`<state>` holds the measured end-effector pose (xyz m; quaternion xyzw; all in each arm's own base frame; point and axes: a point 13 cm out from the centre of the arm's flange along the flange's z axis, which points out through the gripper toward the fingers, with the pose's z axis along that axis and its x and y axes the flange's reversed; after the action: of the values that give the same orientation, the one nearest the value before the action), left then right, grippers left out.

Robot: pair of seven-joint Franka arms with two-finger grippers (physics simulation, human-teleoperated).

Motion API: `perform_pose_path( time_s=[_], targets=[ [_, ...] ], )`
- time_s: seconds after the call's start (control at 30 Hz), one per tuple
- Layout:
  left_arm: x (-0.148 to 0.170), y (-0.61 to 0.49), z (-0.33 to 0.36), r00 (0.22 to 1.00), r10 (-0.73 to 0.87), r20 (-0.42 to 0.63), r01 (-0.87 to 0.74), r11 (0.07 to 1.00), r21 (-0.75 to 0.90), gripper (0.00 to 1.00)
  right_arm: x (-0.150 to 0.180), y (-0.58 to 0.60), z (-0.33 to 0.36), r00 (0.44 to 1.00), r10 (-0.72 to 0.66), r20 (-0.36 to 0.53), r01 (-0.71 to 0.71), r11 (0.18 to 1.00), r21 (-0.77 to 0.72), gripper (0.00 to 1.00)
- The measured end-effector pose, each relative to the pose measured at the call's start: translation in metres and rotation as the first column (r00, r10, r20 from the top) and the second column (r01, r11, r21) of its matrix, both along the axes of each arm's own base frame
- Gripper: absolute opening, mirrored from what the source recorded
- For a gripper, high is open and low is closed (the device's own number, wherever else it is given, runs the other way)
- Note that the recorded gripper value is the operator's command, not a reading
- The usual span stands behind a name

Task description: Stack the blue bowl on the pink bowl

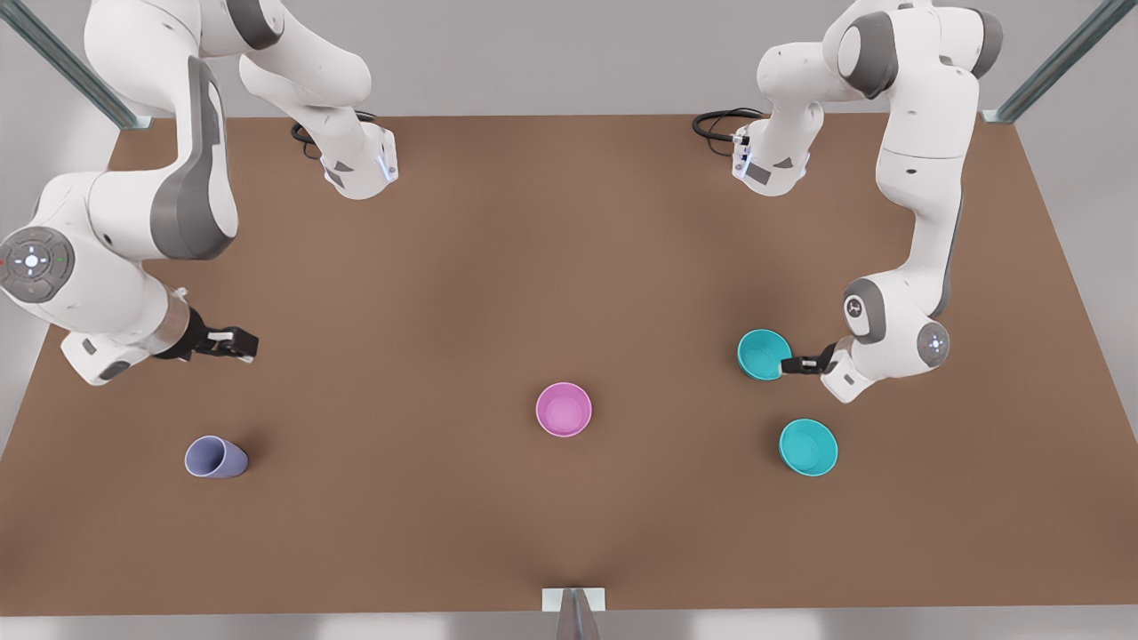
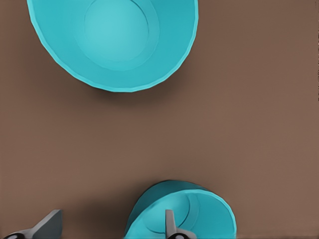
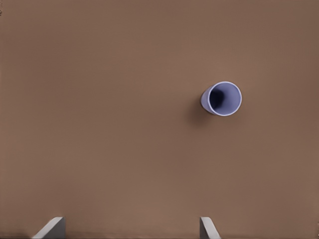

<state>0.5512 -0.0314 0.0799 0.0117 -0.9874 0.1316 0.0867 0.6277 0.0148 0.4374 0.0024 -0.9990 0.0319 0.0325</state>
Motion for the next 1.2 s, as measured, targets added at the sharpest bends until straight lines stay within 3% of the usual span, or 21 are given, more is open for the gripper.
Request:
perform_pose_path(
  time_s=[0.27, 0.3, 0.33, 0.4, 0.43, 0.6, 0.7, 0.83, 0.93, 1.07, 1.2],
  targets=[
    [-0.021, -0.012, -0.003, 0.994, -0.098, -0.056, 0.096, 0.994, -0.043, 0.99, -0.001, -0.002, -0.007, 0.997, 0.078, -0.023, -0.078, 0.997, 0.008, 1.00],
    [-0.023, -0.014, -0.004, 0.992, -0.111, -0.062, 0.108, 0.993, -0.048, 0.87, -0.001, -0.003, -0.008, 0.996, 0.084, -0.024, -0.084, 0.996, 0.009, 1.00],
    [-0.025, -0.016, -0.006, 0.990, -0.121, -0.068, 0.118, 0.992, -0.052, 0.58, -0.001, -0.004, -0.009, 0.995, 0.091, -0.026, -0.091, 0.996, 0.010, 1.00],
    [-0.028, -0.018, -0.008, 0.988, -0.135, -0.075, 0.131, 0.990, -0.059, 0.25, -0.001, -0.005, -0.010, 0.994, 0.104, -0.029, -0.104, 0.995, 0.011, 1.00],
    [-0.029, -0.019, -0.008, 0.987, -0.138, -0.076, 0.134, 0.989, -0.064, 0.21, -0.001, -0.005, -0.010, 0.994, 0.110, -0.029, -0.110, 0.994, 0.012, 1.00],
    [-0.026, -0.023, -0.005, 0.991, -0.113, -0.070, 0.106, 0.990, -0.097, 0.21, -0.001, -0.007, -0.009, 0.991, 0.134, -0.028, -0.133, 0.991, 0.021, 1.00],
    [0.001, -0.026, 0.032, 0.994, -0.106, 0.004, 0.106, 0.989, -0.102, 0.21, -0.001, -0.006, -0.009, 0.989, 0.147, -0.028, -0.147, 0.989, 0.025, 1.00],
    [0.015, -0.165, 0.094, 0.961, -0.259, 0.103, 0.270, 0.955, -0.123, 0.21, -0.001, -0.005, -0.009, 0.986, 0.162, -0.029, -0.162, 0.986, 0.029, 1.00],
    [0.049, -0.293, 0.126, 0.922, -0.336, 0.193, 0.362, 0.924, -0.122, 0.21, -0.001, -0.005, -0.009, 0.985, 0.171, -0.029, -0.170, 0.985, 0.032, 1.00],
    [0.080, -0.373, 0.122, 0.914, -0.333, 0.233, 0.361, 0.928, -0.092, 0.21, -0.001, -0.006, -0.011, 0.983, 0.180, -0.032, -0.179, 0.983, 0.034, 1.00],
    [0.090, -0.397, 0.092, 0.933, -0.298, 0.202, 0.313, 0.949, -0.046, 0.21, -0.001, -0.006, -0.012, 0.982, 0.188, -0.035, -0.187, 0.982, 0.035, 1.00]
  ],
)
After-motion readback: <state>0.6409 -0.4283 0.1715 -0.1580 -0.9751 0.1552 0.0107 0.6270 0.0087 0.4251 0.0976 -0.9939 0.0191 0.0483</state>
